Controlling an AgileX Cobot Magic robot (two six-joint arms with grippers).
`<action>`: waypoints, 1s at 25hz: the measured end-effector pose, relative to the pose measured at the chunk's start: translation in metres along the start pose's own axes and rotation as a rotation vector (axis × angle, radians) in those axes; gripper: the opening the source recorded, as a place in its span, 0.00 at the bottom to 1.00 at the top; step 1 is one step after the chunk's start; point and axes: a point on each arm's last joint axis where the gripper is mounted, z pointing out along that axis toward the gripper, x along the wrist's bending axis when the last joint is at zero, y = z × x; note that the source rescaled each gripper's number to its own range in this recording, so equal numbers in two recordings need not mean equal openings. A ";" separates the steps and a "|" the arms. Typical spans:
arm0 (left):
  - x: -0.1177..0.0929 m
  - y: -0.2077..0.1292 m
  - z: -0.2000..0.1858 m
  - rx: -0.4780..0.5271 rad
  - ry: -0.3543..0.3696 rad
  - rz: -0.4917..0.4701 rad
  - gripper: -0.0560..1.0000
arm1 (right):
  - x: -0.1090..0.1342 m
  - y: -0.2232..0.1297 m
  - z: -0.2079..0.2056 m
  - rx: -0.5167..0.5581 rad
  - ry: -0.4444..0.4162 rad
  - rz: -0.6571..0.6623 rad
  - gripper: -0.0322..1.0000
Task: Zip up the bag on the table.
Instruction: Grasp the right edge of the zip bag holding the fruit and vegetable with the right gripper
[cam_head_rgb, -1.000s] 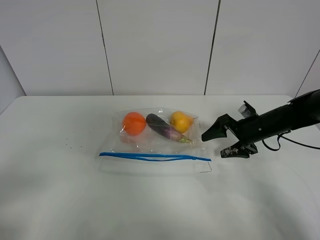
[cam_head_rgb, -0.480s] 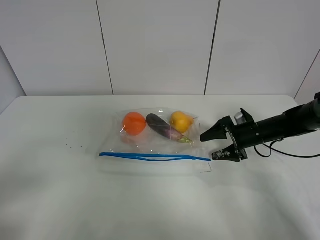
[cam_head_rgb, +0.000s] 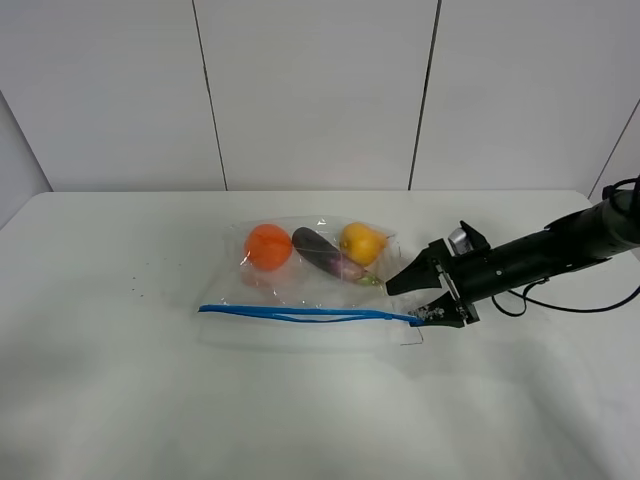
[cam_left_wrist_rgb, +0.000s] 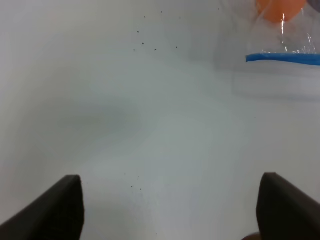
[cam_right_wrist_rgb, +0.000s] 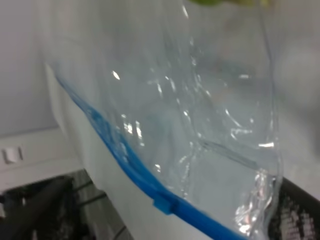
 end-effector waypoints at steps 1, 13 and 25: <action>0.000 0.000 0.000 0.000 0.000 0.000 1.00 | -0.001 0.000 0.000 -0.002 -0.005 0.003 0.85; 0.000 0.000 0.000 0.000 0.000 0.000 1.00 | -0.003 0.000 -0.002 -0.004 -0.015 0.008 0.54; 0.000 0.000 0.000 0.000 0.000 0.000 1.00 | -0.003 0.000 -0.002 -0.004 -0.016 0.009 0.24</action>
